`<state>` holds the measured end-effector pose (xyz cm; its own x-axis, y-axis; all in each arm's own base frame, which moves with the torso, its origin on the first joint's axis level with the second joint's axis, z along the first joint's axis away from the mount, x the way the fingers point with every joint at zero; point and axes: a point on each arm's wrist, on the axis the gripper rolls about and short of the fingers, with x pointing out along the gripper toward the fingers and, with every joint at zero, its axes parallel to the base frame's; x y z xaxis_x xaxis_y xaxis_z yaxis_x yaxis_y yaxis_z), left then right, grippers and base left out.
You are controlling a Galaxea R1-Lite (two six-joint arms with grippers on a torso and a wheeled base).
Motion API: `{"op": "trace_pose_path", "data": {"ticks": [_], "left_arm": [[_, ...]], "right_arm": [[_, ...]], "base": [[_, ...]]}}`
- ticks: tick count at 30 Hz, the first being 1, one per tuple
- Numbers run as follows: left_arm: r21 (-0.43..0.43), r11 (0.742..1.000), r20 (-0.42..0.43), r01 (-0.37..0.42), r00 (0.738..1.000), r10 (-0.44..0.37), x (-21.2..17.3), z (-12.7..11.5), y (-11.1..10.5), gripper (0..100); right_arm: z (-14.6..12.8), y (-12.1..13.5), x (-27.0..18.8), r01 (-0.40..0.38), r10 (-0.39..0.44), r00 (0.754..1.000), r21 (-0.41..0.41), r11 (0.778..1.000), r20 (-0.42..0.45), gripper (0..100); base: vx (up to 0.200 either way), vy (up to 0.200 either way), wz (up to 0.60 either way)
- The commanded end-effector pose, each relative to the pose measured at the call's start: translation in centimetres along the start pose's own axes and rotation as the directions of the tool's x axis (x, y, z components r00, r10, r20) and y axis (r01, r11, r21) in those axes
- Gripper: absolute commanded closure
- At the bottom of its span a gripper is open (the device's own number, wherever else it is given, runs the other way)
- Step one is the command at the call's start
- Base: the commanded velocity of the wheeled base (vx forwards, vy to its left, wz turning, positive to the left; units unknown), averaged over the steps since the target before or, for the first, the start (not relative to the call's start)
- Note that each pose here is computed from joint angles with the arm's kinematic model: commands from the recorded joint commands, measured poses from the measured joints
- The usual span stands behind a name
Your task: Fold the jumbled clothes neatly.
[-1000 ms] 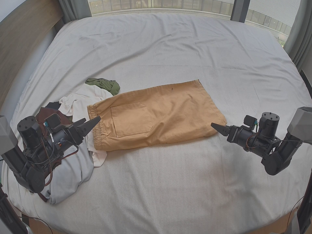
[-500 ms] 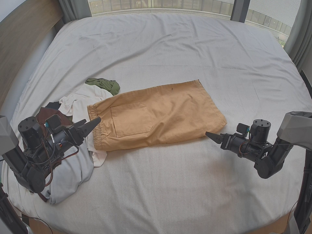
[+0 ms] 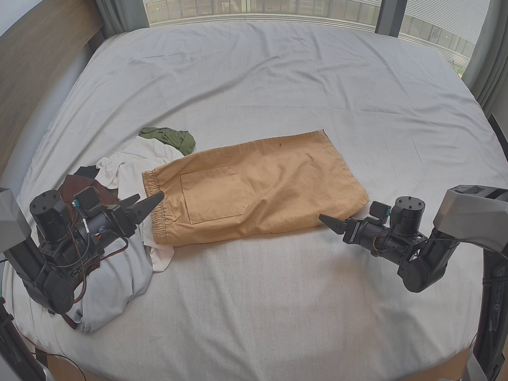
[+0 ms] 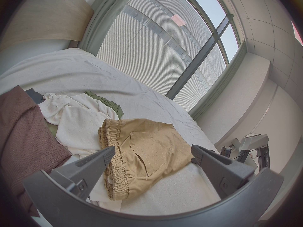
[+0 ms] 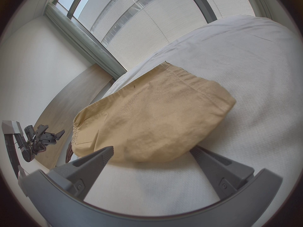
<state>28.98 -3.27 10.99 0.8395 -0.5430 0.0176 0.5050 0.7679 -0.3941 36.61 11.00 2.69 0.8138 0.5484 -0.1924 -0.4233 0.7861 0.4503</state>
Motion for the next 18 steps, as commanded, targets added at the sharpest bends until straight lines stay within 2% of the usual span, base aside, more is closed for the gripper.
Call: {"op": "trace_pose_path", "data": {"ticks": [1,6,11,18], "left_arm": [[-0.002,1.000,0.001,-0.005,1.000,0.005,0.0,0.0,0.1,0],[-0.005,1.000,-0.005,-0.009,1.000,0.009,0.0,-0.2,0.3,0],[-0.007,1.000,-0.008,-0.009,1.000,0.009,0.1,-0.3,0.3,0],[-0.006,1.000,-0.004,-0.009,1.000,0.009,0.2,-0.2,0.4,0]], "right_arm": [[0.0,0.2,2.1,-0.025,0.025,1.000,-0.012,1.000,0.010,0],[0.4,0.2,2.9,-0.019,0.019,1.000,-0.007,1.000,-0.007,0],[0.8,0.2,4.3,-0.035,0.035,0.999,-0.019,0.999,0.022,0],[0.7,0.5,6.4,0.006,-0.003,0.996,-0.032,0.999,0.086,0]], "base": [[0.000,0.000,0.00],[0.000,0.000,0.00],[0.000,0.000,0.00],[0.000,0.000,0.00]]}}
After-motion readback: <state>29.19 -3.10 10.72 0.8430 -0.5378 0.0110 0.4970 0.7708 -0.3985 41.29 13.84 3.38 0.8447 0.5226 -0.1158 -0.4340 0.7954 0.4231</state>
